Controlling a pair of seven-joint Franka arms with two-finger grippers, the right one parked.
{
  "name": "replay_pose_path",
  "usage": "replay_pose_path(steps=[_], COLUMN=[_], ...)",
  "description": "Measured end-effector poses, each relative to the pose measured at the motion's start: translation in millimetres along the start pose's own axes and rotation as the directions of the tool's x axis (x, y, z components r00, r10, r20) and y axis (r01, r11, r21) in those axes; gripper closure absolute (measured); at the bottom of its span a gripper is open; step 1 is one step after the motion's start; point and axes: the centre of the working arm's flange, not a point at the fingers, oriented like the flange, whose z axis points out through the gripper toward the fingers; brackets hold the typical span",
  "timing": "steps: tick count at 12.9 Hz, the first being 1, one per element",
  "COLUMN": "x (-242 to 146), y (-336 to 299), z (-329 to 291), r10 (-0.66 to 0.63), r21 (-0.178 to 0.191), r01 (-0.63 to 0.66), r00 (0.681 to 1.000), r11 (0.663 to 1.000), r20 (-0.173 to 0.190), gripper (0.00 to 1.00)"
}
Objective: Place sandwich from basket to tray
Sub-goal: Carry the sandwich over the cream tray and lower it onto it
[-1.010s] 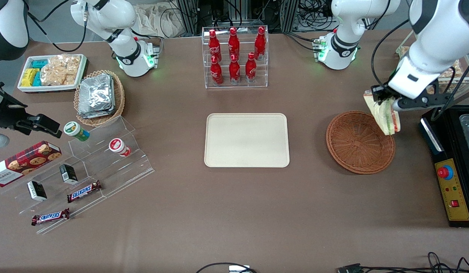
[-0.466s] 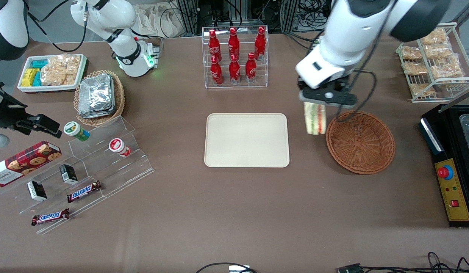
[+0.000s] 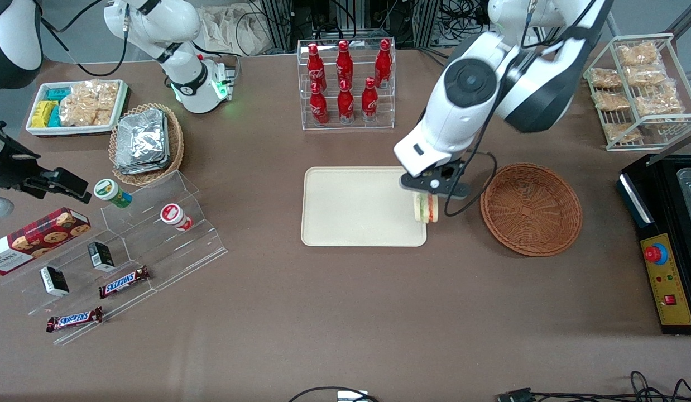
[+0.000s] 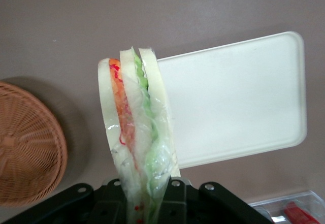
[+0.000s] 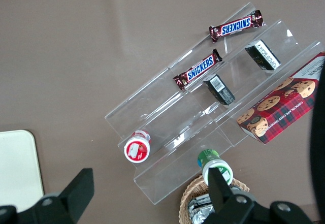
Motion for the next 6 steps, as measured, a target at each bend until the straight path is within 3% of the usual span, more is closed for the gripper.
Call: replay_pose_path(steps=[2, 6], x=[-2, -9], y=[8, 22], z=[58, 143], r10=[0.028, 0.064], r21=[0.004, 0.008], r01=[-0.028, -0.064], r00=[1.000, 0.998], r11=[1.000, 0.998], r20=[-0.001, 0.030], gripper=[0.80, 0.80])
